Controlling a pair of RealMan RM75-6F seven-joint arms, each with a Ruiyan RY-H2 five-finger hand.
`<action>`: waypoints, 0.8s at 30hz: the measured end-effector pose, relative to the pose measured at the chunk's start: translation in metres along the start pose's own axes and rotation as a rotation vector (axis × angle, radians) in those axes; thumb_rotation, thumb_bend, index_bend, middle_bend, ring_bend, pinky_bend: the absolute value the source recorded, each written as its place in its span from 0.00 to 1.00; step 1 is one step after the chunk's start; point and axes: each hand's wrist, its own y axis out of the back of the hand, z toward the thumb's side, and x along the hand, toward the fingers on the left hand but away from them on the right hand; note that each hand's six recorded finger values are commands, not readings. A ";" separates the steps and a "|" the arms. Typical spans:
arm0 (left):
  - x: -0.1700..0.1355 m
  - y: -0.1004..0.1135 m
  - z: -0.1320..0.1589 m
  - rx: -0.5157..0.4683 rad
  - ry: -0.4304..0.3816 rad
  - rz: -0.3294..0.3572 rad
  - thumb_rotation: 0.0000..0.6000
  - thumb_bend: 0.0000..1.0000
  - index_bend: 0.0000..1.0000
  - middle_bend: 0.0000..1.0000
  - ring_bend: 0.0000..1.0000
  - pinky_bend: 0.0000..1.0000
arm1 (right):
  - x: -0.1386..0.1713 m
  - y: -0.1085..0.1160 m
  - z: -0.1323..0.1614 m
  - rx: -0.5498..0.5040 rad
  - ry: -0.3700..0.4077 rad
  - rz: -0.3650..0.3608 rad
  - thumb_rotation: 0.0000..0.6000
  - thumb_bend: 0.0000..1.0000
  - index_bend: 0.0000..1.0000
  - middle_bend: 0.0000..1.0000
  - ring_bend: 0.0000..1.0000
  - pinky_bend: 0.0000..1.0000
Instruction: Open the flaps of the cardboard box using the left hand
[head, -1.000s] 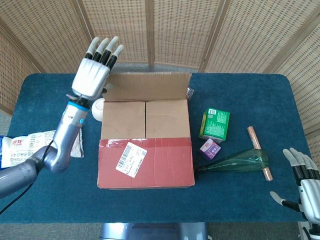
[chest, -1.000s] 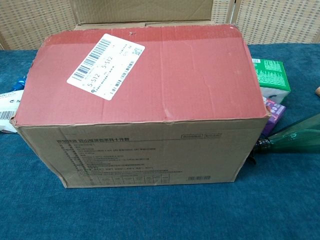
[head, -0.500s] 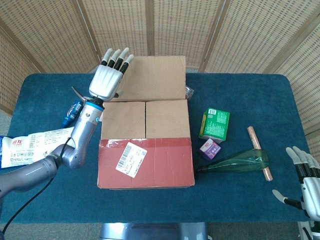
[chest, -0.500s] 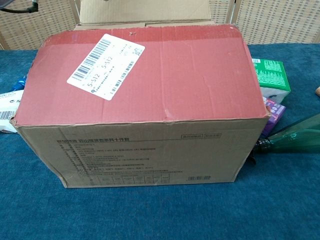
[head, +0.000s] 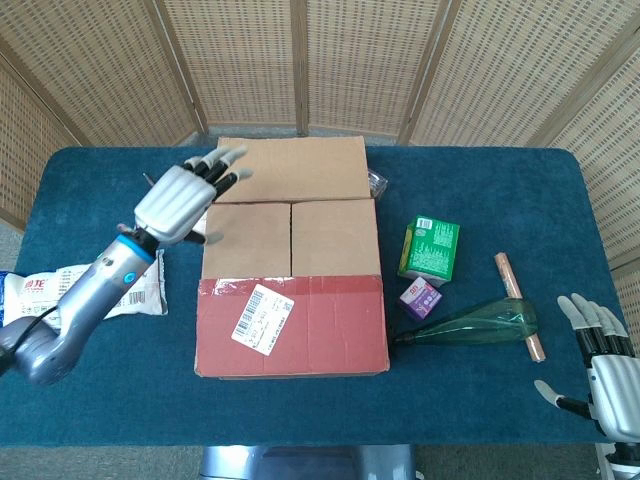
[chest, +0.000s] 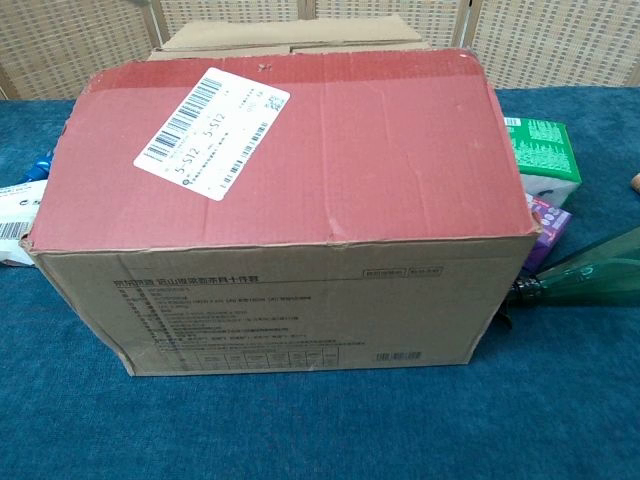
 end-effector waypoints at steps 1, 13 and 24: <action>-0.008 -0.002 0.001 -0.041 -0.007 -0.026 1.00 0.00 0.17 0.10 0.10 0.29 | 0.000 0.000 0.001 0.001 0.002 -0.001 1.00 0.00 0.00 0.00 0.00 0.00; -0.053 -0.030 0.023 -0.428 -0.039 -0.233 1.00 0.00 0.13 0.09 0.12 0.23 | 0.003 -0.001 0.004 0.010 0.012 -0.005 1.00 0.00 0.00 0.00 0.00 0.00; -0.058 -0.050 0.032 -0.566 -0.060 -0.298 1.00 0.00 0.07 0.00 0.09 0.30 | 0.002 0.000 0.002 0.009 0.009 -0.005 1.00 0.00 0.00 0.00 0.00 0.00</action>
